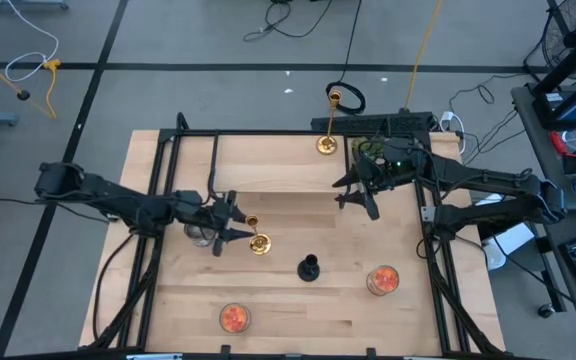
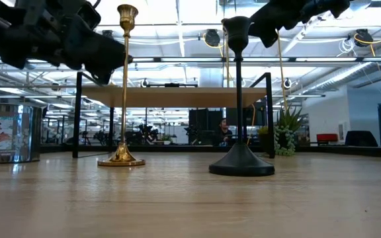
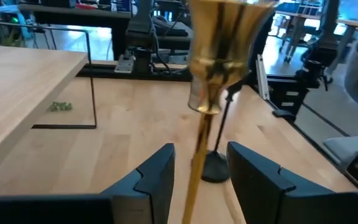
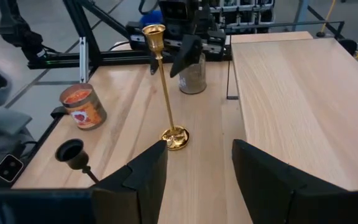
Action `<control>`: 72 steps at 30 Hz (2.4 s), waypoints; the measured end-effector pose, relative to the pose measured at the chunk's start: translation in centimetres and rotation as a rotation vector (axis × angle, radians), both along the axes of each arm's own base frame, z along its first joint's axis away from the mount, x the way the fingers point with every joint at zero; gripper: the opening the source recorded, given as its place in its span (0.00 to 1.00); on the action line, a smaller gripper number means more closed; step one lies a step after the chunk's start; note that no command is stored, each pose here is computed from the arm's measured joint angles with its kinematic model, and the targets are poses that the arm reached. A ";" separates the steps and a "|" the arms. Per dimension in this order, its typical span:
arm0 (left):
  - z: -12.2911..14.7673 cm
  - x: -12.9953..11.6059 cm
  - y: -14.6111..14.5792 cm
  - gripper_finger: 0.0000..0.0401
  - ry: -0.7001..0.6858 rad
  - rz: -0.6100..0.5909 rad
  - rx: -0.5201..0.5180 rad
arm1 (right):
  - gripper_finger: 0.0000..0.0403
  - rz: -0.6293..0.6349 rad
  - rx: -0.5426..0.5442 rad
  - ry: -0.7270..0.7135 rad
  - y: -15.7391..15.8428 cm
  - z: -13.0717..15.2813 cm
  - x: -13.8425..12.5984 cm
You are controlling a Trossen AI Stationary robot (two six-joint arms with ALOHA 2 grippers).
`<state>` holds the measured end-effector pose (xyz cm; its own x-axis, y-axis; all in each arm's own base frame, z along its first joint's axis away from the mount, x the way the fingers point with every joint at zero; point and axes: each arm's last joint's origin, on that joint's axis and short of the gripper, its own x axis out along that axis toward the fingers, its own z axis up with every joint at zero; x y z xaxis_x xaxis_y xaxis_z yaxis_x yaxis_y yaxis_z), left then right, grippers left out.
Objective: Pick & Place candle stick holders
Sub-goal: Put the gold candle holder on the shelf
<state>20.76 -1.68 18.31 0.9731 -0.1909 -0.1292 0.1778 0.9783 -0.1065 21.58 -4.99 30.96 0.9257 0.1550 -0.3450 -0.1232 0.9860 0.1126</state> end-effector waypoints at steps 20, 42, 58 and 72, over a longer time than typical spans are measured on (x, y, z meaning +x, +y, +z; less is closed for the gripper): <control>0.3 0.6 -0.5 0.07 -0.096 0.025 -0.024 | 0.43 0.001 -0.003 0.000 0.0 0.0 0.0; 17.5 -4.0 2.7 0.04 -0.224 0.471 0.191 | 0.44 0.002 0.002 -0.010 0.0 -2.8 0.1; 16.0 -4.6 11.6 0.05 -0.025 0.855 0.202 | 0.44 0.003 -0.076 -0.283 0.0 -4.0 0.2; 14.2 -4.2 16.2 0.09 0.033 0.941 0.128 | 0.43 0.003 -0.075 -0.276 0.0 -4.1 0.2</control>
